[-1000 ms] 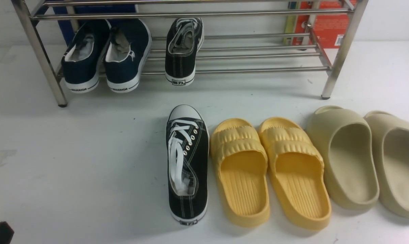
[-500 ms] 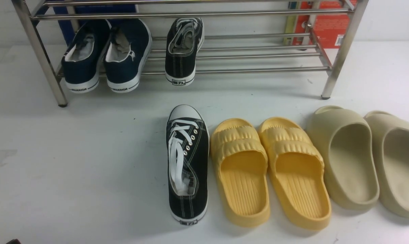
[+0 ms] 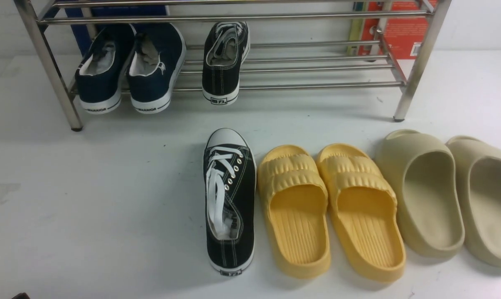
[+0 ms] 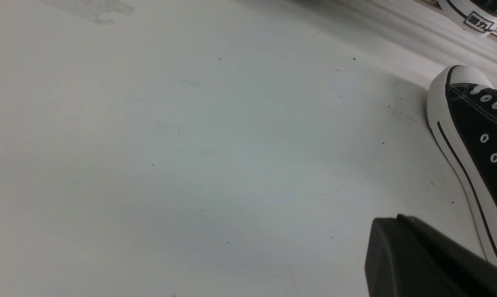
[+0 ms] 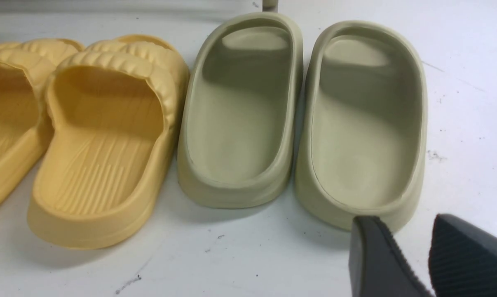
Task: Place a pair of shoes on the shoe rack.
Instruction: Use the right arm to grab the shoe closest to it
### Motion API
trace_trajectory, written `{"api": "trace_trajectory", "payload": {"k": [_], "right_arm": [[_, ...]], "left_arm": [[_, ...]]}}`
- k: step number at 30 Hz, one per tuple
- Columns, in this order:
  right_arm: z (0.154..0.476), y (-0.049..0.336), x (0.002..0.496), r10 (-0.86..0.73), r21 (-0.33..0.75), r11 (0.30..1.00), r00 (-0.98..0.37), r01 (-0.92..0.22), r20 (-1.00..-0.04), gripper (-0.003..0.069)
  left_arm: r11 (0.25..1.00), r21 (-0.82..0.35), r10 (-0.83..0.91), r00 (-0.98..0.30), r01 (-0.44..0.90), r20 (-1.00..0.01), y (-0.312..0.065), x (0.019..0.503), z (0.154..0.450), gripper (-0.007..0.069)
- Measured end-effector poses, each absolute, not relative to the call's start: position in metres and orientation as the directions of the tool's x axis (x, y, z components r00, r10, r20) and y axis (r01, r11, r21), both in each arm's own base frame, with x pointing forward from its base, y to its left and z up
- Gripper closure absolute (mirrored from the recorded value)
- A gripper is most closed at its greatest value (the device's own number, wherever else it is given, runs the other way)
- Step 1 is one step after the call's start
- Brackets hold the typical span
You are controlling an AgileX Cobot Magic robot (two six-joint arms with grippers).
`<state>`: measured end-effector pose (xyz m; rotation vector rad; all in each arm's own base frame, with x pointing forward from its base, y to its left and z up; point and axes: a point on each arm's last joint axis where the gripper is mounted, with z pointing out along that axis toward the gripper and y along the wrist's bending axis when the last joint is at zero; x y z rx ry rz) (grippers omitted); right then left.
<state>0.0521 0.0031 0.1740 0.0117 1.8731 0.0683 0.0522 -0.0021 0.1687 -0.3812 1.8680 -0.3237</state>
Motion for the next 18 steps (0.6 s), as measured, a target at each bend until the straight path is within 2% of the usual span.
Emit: {"api": "trace_trajectory", "payload": {"k": [18], "right_arm": [[0.1748,0.0033,0.0523,0.059,0.069,0.997,-0.291,-0.025,-0.955,0.0419]], "left_arm": [[0.909,-0.404,-0.415,-0.302,-0.101,-0.858,-0.0021,0.0522,0.1687,0.0638]]}}
